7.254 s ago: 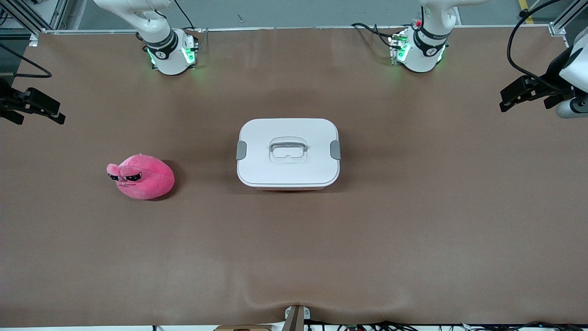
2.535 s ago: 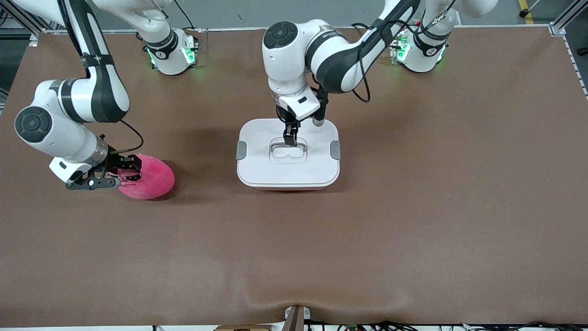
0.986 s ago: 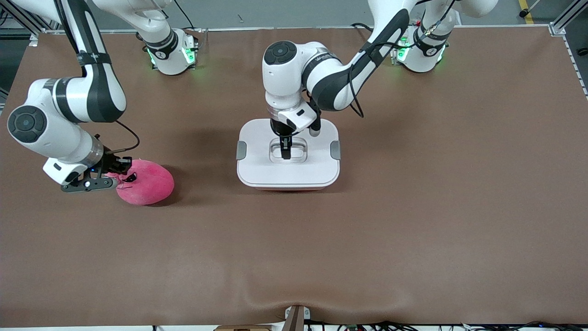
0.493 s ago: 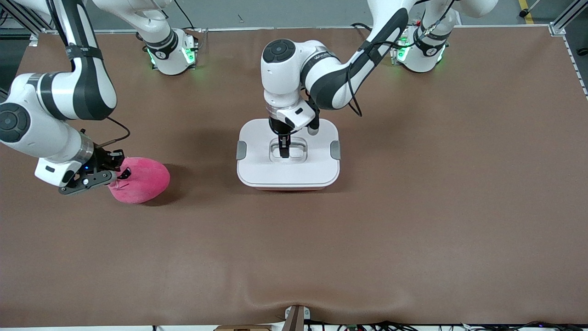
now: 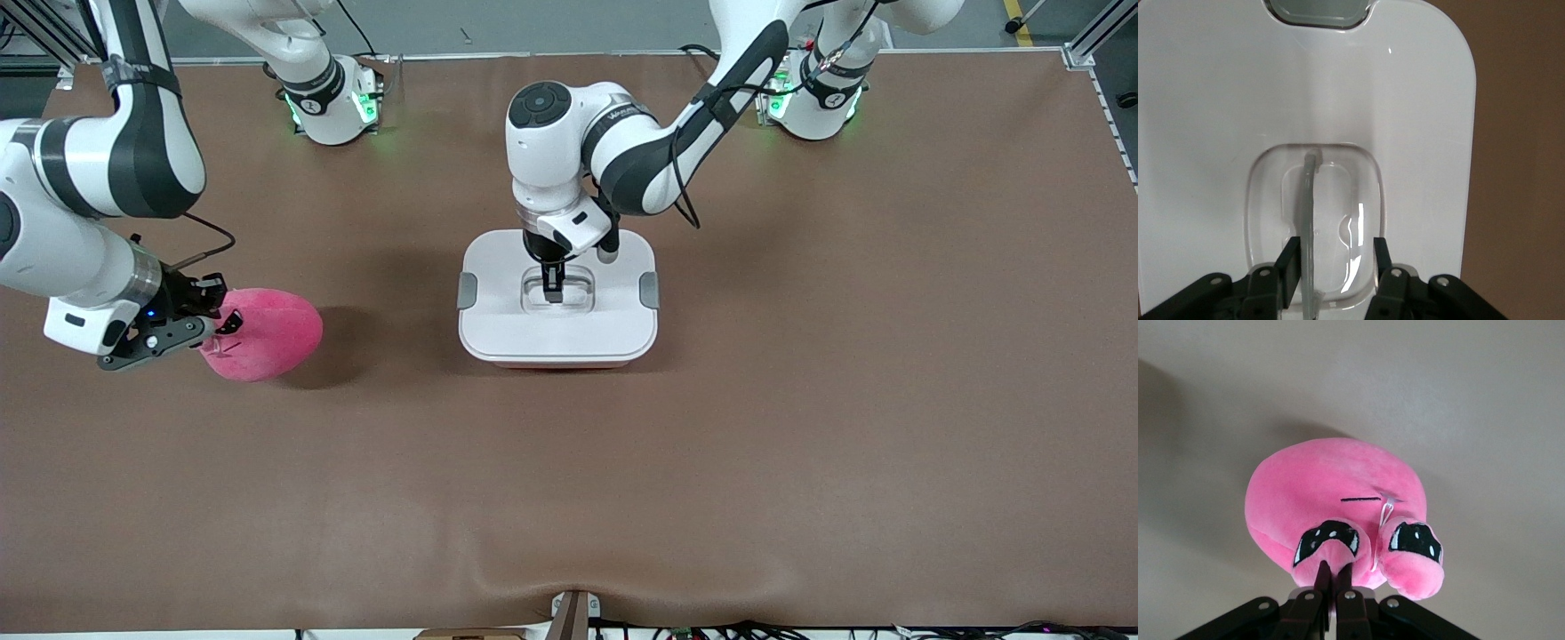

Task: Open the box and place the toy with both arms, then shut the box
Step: 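Grasp the lid handle with the left gripper while the right gripper grasps the toy, then lift the lid off with the left gripper while the right gripper lifts the toy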

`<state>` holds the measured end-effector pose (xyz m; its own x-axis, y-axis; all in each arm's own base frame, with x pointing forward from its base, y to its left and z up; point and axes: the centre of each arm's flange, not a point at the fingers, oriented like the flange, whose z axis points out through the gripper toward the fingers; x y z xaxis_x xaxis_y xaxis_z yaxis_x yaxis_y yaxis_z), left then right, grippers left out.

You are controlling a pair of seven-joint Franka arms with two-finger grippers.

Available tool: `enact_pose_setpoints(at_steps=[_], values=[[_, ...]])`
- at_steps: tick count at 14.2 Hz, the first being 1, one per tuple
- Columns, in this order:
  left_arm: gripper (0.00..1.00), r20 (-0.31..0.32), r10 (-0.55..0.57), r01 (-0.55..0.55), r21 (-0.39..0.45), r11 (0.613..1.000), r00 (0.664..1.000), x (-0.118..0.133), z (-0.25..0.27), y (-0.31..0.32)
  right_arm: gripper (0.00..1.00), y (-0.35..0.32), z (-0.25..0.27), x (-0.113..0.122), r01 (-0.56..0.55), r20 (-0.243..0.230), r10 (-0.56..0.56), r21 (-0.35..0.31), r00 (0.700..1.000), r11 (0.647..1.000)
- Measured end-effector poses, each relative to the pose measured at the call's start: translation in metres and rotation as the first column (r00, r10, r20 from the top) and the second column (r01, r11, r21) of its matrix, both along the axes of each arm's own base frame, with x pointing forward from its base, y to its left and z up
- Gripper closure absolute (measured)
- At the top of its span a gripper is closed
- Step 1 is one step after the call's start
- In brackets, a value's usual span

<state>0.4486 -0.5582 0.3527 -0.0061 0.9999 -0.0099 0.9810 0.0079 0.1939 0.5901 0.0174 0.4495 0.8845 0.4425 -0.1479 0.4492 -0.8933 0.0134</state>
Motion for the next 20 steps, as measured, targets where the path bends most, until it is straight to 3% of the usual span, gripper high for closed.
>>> enact_pose_setpoints(at_steps=[4, 9, 12, 17, 20], values=[[0.61, -0.005, 0.001, -0.001, 0.004, 1.000, 1.000, 0.000, -0.004, 0.000, 0.94, 0.028, 0.015, -0.004, -0.074, 0.022, 0.074, 0.006, 0.997, 0.997], [0.87, -0.006, -0.001, 0.001, 0.004, 1.000, 1.000, -0.001, -0.004, -0.001, 0.94, 0.037, 0.022, -0.007, -0.147, 0.025, 0.146, 0.012, 0.989, 0.989], [0.93, -0.016, 0.003, -0.002, 0.002, 1.000, 1.000, -0.002, -0.004, -0.001, 0.94, 0.037, 0.028, -0.009, -0.168, 0.019, 0.167, 0.015, 0.986, 0.986], [0.93, -0.018, 0.003, -0.003, 0.002, 1.000, 1.000, -0.003, -0.003, -0.002, 0.94, 0.057, 0.032, -0.015, -0.205, -0.012, 0.205, 0.022, 0.979, 0.979], [0.93, -0.027, -0.004, 0.004, 0.014, 1.000, 1.000, -0.009, 0.005, -0.004, 0.94, 0.077, 0.030, -0.021, -0.230, -0.031, 0.233, 0.073, 0.972, 0.970]])
